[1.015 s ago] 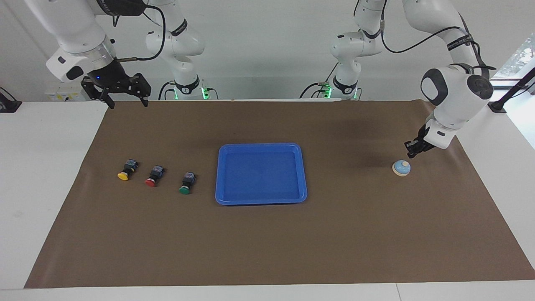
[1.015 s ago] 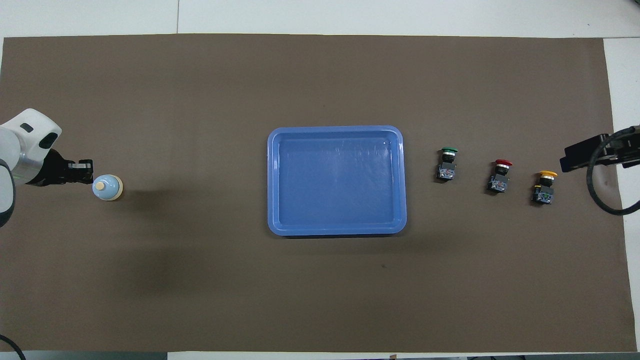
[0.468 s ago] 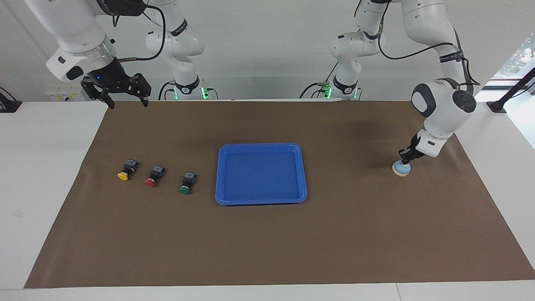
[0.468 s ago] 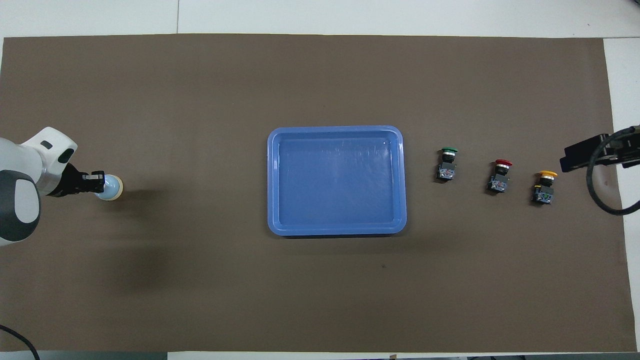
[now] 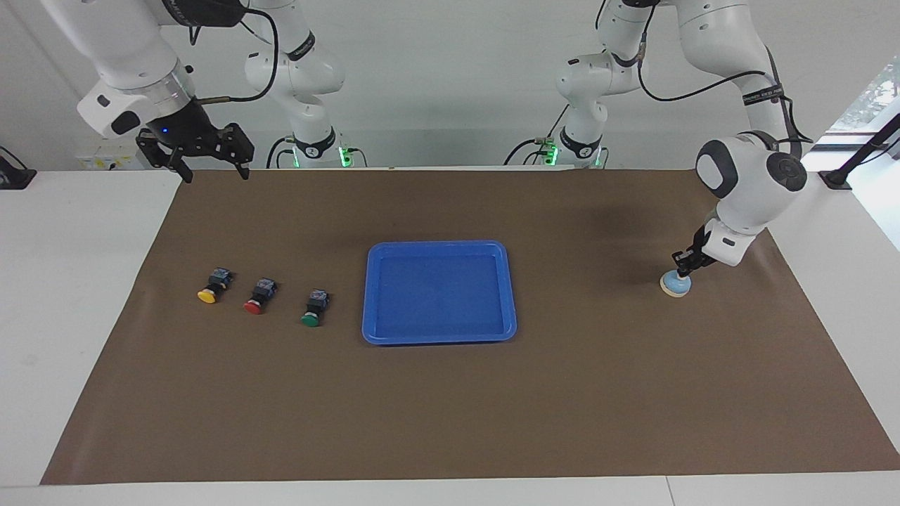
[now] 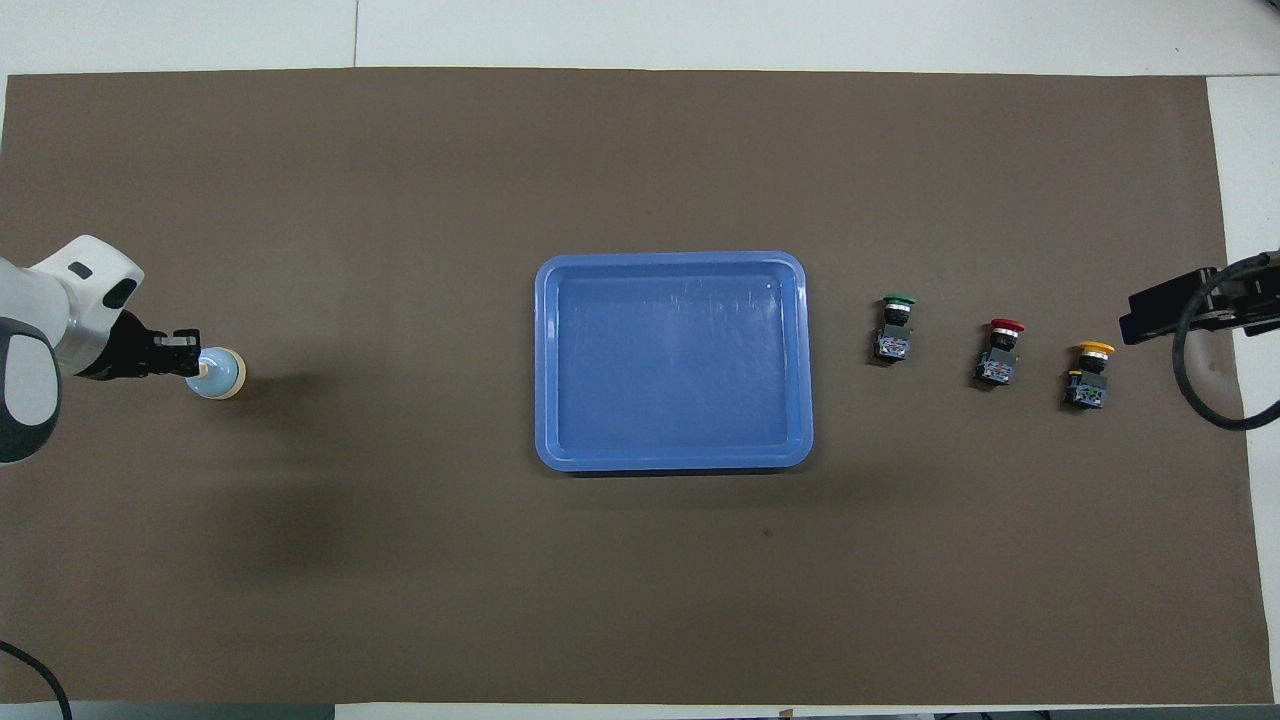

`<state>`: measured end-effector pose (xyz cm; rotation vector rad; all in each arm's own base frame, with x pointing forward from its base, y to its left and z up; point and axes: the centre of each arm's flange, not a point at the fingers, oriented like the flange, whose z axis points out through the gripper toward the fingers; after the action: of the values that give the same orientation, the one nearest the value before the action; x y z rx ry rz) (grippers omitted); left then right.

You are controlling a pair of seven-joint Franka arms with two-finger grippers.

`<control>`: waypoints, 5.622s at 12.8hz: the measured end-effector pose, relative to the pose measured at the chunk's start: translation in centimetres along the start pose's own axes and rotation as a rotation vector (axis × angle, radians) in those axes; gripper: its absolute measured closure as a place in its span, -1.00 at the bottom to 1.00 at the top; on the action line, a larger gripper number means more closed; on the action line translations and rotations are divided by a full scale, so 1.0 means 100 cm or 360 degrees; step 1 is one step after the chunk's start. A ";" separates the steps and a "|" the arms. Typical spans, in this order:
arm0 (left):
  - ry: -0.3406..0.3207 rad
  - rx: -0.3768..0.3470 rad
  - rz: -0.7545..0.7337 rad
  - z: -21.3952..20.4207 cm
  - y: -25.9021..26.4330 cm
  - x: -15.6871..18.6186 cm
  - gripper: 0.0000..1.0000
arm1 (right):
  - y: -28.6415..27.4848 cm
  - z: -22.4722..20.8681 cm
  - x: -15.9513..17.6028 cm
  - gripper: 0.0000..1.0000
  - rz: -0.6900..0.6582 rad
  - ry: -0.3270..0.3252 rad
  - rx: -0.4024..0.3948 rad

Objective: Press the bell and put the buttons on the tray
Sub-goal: 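Raise the left gripper off the bell and hold it beside, then grasp the green-capped button with the right gripper, then place the green button in the blue tray with the right gripper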

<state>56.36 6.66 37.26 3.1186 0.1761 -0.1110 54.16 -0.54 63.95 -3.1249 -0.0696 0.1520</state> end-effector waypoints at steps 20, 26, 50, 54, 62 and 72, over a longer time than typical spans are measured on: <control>-0.0108 0.0021 0.0197 -0.215 0.096 -0.051 -1.00 | -0.078 0.092 -0.011 -1.00 0.0082 0.0100 -0.0013; -0.0117 0.0022 0.0198 -0.216 0.096 -0.049 -1.00 | -0.107 0.234 0.008 -1.00 0.0201 0.0166 0.0002; -0.0128 0.0025 0.0216 -0.212 0.103 -0.049 -1.00 | -0.090 0.315 0.070 0.19 0.0214 0.0133 -0.0002; -0.0128 0.0025 0.0213 -0.212 0.102 -0.049 -1.00 | -0.135 0.256 0.083 0.19 0.0104 0.0117 -0.0006; -0.0128 0.0025 0.0213 -0.212 0.102 -0.049 -1.00 | -0.256 0.292 0.047 0.19 0.0135 0.0147 0.0009; -0.0128 0.0025 0.0213 -0.212 0.102 -0.049 -1.00 | -0.255 0.337 0.028 0.08 0.0220 0.0130 0.0002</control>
<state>54.18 -3.58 58.86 3.1228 -0.0349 -0.2360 52.51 25.41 30.48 -3.1297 0.1470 0.0255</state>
